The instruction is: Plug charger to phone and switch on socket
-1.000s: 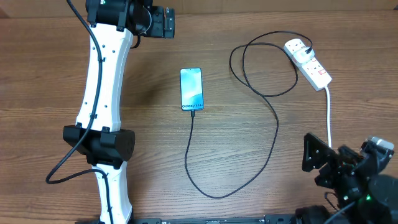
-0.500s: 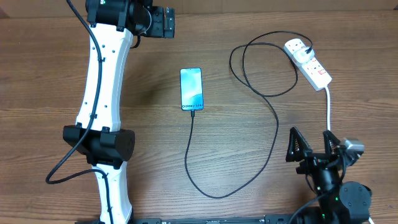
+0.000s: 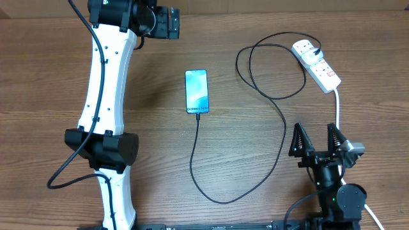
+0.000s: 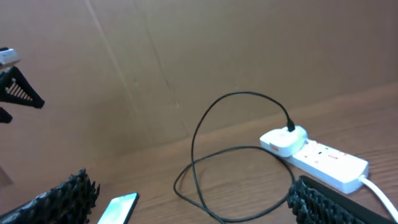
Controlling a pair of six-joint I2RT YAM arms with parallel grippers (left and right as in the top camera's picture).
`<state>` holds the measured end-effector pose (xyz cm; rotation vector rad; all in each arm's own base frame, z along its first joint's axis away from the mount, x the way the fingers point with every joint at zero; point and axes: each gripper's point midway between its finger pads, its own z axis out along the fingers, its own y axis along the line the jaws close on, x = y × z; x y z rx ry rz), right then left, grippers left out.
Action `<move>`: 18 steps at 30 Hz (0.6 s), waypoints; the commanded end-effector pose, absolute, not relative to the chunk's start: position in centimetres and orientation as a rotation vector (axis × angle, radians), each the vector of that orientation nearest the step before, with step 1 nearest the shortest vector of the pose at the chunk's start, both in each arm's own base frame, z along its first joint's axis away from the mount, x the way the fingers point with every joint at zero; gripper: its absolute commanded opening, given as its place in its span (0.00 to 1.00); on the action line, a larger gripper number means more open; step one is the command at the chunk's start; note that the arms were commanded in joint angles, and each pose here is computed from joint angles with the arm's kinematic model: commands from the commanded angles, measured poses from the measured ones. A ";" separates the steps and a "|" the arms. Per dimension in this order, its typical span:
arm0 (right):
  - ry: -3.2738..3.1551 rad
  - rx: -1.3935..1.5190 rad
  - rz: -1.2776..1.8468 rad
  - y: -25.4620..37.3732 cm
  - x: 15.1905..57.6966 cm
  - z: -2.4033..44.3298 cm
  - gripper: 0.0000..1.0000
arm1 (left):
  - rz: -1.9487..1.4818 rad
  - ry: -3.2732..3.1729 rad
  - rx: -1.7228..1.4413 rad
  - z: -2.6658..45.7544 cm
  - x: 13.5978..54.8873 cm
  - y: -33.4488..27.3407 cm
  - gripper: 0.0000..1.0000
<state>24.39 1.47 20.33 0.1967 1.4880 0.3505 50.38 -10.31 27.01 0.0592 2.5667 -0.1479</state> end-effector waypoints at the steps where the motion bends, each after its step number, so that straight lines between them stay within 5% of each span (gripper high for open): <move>1: 1.503 0.154 0.332 1.8 24.5 19.2 1.00 | -0.136 2.568 0.040 26.9 50.5 -10.0 1.00; 18: 1.590 0.030 0.198 1.8 24.6 17.2 1.00 | -0.136 2.568 0.040 26.9 50.5 -10.0 1.00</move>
